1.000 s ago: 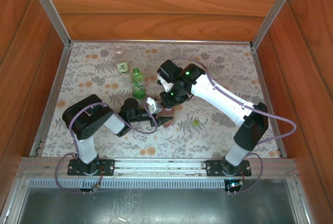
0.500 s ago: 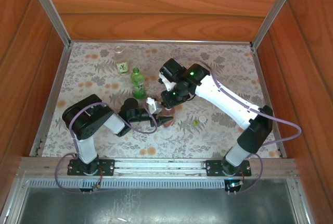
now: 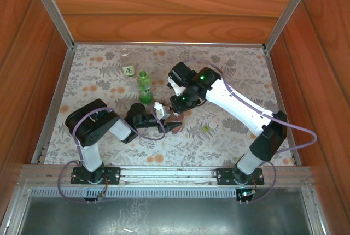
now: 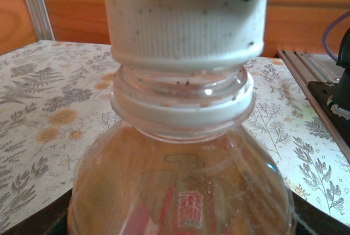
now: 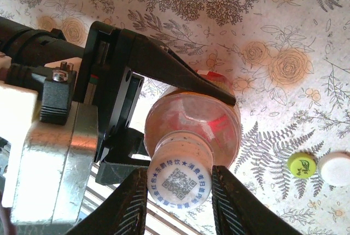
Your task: Screw on the bottle caps
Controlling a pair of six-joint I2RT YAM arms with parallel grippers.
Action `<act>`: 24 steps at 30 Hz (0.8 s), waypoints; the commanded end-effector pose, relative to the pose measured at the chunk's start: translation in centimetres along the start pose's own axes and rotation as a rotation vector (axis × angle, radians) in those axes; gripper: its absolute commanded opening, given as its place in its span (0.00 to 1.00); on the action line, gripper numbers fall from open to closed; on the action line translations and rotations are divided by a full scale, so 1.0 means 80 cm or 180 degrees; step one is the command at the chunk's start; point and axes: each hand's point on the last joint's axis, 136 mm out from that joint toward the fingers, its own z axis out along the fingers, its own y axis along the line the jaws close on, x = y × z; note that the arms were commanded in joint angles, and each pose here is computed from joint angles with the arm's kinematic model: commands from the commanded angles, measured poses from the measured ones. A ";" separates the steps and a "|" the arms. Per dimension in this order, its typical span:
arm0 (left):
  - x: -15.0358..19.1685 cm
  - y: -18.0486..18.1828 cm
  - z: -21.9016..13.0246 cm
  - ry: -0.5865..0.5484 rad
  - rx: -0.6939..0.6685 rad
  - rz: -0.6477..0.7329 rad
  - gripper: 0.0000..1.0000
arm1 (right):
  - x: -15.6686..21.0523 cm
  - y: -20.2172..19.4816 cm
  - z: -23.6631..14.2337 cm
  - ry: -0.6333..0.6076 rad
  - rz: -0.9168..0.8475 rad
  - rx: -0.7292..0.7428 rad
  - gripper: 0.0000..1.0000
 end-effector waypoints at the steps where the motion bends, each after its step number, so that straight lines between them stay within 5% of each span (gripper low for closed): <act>1: 0.029 -0.008 -0.001 0.0242 0.0098 -0.0249 0.62 | 0.003 0.000 0.005 0.0054 0.0019 -0.0018 0.35; 8: 0.029 -0.008 -0.001 0.0241 0.0094 -0.0247 0.62 | 0.002 0.000 0.008 0.0074 0.0011 -0.0012 0.40; 15: 0.028 -0.008 -0.001 0.0238 0.0103 -0.0245 0.62 | 0.003 0.000 0.006 0.0078 -0.0016 -0.0003 0.29; 24: 0.027 -0.010 0.000 0.0228 0.0142 -0.0279 0.62 | 0.003 -0.001 0.002 0.0021 -0.0550 0.0062 0.28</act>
